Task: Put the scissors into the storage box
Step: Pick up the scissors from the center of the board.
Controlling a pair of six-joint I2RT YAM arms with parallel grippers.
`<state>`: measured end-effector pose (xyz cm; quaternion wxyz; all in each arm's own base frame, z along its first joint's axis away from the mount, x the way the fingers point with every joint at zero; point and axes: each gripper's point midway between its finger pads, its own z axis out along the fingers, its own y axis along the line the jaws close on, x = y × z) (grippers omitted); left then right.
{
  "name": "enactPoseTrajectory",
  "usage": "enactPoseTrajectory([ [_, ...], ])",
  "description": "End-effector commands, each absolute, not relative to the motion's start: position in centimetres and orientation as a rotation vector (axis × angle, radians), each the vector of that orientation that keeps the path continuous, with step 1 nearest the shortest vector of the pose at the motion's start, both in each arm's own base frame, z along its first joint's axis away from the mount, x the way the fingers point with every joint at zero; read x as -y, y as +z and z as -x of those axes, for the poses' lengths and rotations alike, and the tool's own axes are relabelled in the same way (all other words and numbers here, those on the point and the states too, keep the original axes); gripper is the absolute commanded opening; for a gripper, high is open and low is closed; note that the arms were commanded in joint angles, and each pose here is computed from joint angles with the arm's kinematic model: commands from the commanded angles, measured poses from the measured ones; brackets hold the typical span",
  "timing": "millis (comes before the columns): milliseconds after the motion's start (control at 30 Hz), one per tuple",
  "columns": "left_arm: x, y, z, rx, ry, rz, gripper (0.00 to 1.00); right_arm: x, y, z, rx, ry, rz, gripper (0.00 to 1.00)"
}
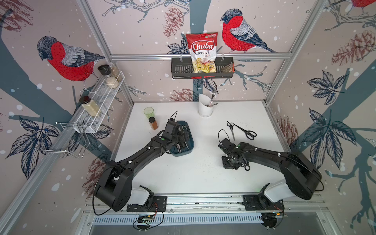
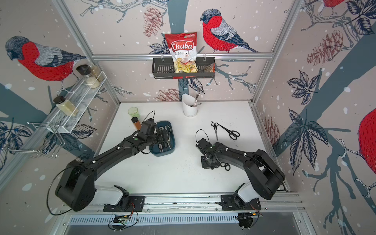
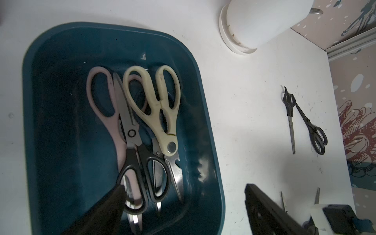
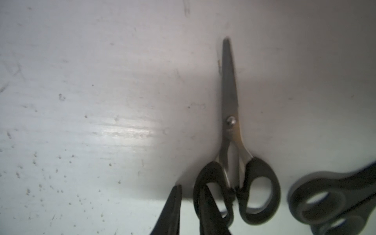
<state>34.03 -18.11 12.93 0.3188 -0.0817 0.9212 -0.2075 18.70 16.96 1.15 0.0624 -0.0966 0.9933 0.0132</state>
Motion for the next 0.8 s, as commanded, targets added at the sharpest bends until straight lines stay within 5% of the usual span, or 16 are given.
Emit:
enactPoseTrajectory([
  [0, 17.8, 13.2, -34.1, -2.411, -0.525, 0.215, 0.95, -16.7, 0.5, -18.7, -3.001, 0.005, 0.28, 0.2],
  [767, 17.5, 14.1, -34.3, -2.39, -0.501, 0.212, 0.95, -16.9, -1.2, -18.2, -3.03, 0.03, 0.263, 0.0],
])
